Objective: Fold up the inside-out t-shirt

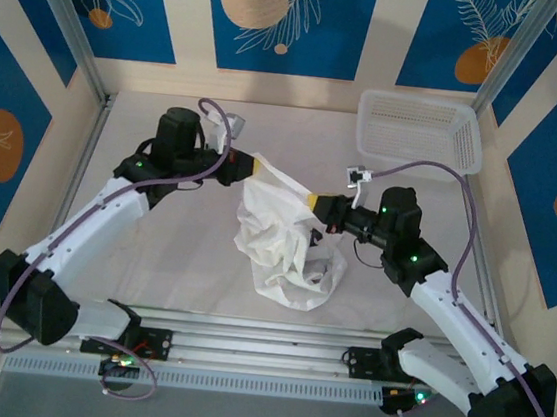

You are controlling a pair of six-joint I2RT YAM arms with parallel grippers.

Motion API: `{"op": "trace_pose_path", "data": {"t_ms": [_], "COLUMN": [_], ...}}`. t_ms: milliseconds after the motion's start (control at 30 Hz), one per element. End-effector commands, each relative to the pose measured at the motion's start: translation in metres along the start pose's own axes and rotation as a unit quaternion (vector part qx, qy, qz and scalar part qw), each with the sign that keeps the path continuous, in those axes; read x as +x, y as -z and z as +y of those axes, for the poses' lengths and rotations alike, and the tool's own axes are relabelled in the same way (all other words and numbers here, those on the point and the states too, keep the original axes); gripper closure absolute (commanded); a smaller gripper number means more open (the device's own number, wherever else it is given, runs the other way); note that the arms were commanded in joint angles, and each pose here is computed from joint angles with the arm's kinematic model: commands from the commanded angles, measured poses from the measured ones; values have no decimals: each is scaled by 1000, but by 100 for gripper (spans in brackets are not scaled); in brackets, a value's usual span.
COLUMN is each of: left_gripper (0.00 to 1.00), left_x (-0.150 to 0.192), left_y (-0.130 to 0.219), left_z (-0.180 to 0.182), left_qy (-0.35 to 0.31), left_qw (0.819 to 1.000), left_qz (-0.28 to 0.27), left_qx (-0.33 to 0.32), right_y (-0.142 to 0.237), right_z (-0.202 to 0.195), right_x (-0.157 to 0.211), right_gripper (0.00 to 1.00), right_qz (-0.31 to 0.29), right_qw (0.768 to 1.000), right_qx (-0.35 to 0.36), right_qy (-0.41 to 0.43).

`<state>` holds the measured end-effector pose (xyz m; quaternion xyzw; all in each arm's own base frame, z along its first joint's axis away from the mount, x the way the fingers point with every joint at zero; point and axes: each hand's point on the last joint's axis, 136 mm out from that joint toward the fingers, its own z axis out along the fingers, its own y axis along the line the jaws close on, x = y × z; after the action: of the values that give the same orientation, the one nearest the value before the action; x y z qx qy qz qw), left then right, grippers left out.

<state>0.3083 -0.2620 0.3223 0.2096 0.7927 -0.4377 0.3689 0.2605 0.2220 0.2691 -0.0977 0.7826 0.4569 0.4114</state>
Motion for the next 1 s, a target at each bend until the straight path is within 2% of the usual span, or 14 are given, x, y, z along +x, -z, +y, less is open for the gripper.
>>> {"op": "trace_pose_path", "data": {"t_ms": [0,67,133,233,300,367,533,600,700,733,833,900,967], "left_gripper": [97,97,99,100,100,100,100,100,100,100,100,100,97], "left_x": [-14,-5,3,13,18,20,17,17,18,19,21,24,26], "left_y": [17,17,16,14,12,12,8,7,8,9,10,9,9], "left_z": [-48,-50,-49,-54,-59,-66,-67,-68,-74,-75,-72,-55,-14], "left_qy": [-38,-53,-63,-76,-84,-96,-102,-103,-112,-114,-122,-124,-119], "left_qw": [994,994,993,991,989,986,987,987,985,985,985,989,989], "left_qz": [-1,18,31,45,52,53,55,56,55,55,59,63,69], "left_qx": [100,98,97,105,114,124,109,113,119,119,108,57,-54], "right_y": [5,5,4,5,5,2,-16,-27,-40,-44,-50,-49,-43], "right_z": [-29,-19,3,34,48,58,89,93,88,86,83,86,91], "right_x": [15,15,16,15,11,6,9,8,5,3,4,3,1], "right_gripper": [100,98,87,53,41,34,32,32,38,44,79,99,100], "right_qz": [5,0,3,-3,-9,-7,26,23,17,16,26,26,23], "right_qw": [998,998,997,984,972,964,948,946,949,951,955,958,962], "right_qx": [67,49,4,-48,-67,-80,-147,-151,-133,-126,-123,-128,-129], "right_qy": [7,32,82,171,223,252,280,285,286,282,270,254,238]}}
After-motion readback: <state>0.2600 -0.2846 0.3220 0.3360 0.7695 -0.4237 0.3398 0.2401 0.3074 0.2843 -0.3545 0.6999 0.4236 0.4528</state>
